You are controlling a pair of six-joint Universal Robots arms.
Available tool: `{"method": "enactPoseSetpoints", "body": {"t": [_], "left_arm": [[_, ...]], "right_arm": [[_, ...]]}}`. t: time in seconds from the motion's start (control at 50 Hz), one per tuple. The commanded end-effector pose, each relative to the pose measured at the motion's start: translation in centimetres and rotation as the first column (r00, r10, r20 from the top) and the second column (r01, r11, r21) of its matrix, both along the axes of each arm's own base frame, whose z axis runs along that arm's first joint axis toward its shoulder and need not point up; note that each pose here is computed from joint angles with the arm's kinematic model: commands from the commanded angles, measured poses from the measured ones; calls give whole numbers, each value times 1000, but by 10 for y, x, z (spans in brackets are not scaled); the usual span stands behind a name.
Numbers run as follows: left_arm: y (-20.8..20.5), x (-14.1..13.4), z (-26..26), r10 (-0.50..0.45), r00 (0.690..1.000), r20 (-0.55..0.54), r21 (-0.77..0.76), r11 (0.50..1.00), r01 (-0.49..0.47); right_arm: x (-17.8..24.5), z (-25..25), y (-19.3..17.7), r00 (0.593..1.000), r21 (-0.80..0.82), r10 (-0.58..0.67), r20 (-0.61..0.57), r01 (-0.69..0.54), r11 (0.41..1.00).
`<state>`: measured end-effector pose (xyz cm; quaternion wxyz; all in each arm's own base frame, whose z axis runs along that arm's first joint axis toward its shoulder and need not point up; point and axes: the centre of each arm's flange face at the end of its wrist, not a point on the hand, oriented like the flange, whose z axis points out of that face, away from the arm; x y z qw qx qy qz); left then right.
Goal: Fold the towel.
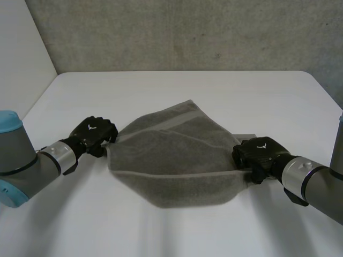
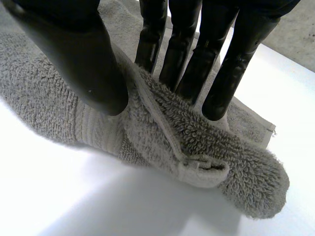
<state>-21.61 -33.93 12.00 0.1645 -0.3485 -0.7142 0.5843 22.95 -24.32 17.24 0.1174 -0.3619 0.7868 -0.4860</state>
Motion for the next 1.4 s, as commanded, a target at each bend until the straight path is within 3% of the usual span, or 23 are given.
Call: {"method": "enactPoseSetpoints", "body": {"t": [0.02, 0.3, 0.44, 0.52, 0.56, 0.68, 0.72, 0.84, 0.96, 1.0, 1.14, 1.24, 1.28, 1.3, 1.34, 1.36, 1.38, 1.4], "left_arm": [[-5, 0, 0, 2, 1000, -1, -11, 1000, -2], [-10, 0, -7, 1, 1000, 4, -10, 1000, -1], [-9, -1, -11, 0, 1000, 6, 8, 1000, 0], [-11, -1, 8, 3, 1000, -6, -32, 999, -3], [-11, -2, 51, 1, 1000, -22, -125, 992, -4], [-1, -6, 126, -9, 993, -114, -238, 971, -19], [9, 0, 180, -12, 977, -213, -314, 948, -57], [20, 17, 235, -22, 927, -375, -350, 929, -120], [9, 23, 218, 14, 917, -399, -291, 946, -140], [-7, 23, 182, 57, 920, -388, -190, 972, -141], [-40, 20, 126, 96, 946, -311, -105, 985, -135], [-72, 12, 123, 110, 956, -272, -164, 974, -159], [-87, 1, 156, 131, 945, -300, -246, 946, -209], [-88, 1, 156, 131, 945, -300, -247, 946, -209], [-92, -1, 180, 134, 936, -326, -302, 923, -237], [-92, -3, 205, 128, 925, -357, -352, 899, -260], [-89, -4, 231, 114, 913, -392, -406, 869, -283], [-89, -4, 231, 114, 913, -392, -407, 869, -283]], "right_arm": [[2, 4, 6, 1000, -10, 10, 4, -10, 1000], [14, -1, 28, 997, 0, 73, 2, -73, 997], [14, -3, 23, 998, -24, 61, -1, -61, 998], [17, 21, 11, 998, -114, 52, 21, -49, 992], [17, 76, 4, 995, -273, 43, 89, -18, 962], [15, 167, -4, 971, -470, 62, 233, 56, 881], [11, 179, -8, 969, -480, 55, 241, 70, 874], [-11, 192, -31, 982, -431, -23, 190, 104, 896], [-8, 163, -52, 998, -367, -22, 52, 39, 929], [-4, 153, -59, 1000, -372, -18, -21, 9, 928], [21, 135, -80, 997, -401, -29, -65, 0, 916], [49, 128, -105, 999, -491, -16, -42, -7, 871], [58, 150, -125, 999, -602, -35, 14, 36, 798], [58, 150, -125, 999, -603, -35, 14, 37, 797], [60, 200, -130, 992, -730, -38, 117, 112, 674], [60, 200, -130, 992, -730, -38, 118, 113, 674], [61, 225, -128, 982, -776, -21, 189, 162, 610], [61, 226, -128, 982, -776, -21, 189, 163, 609]]}}
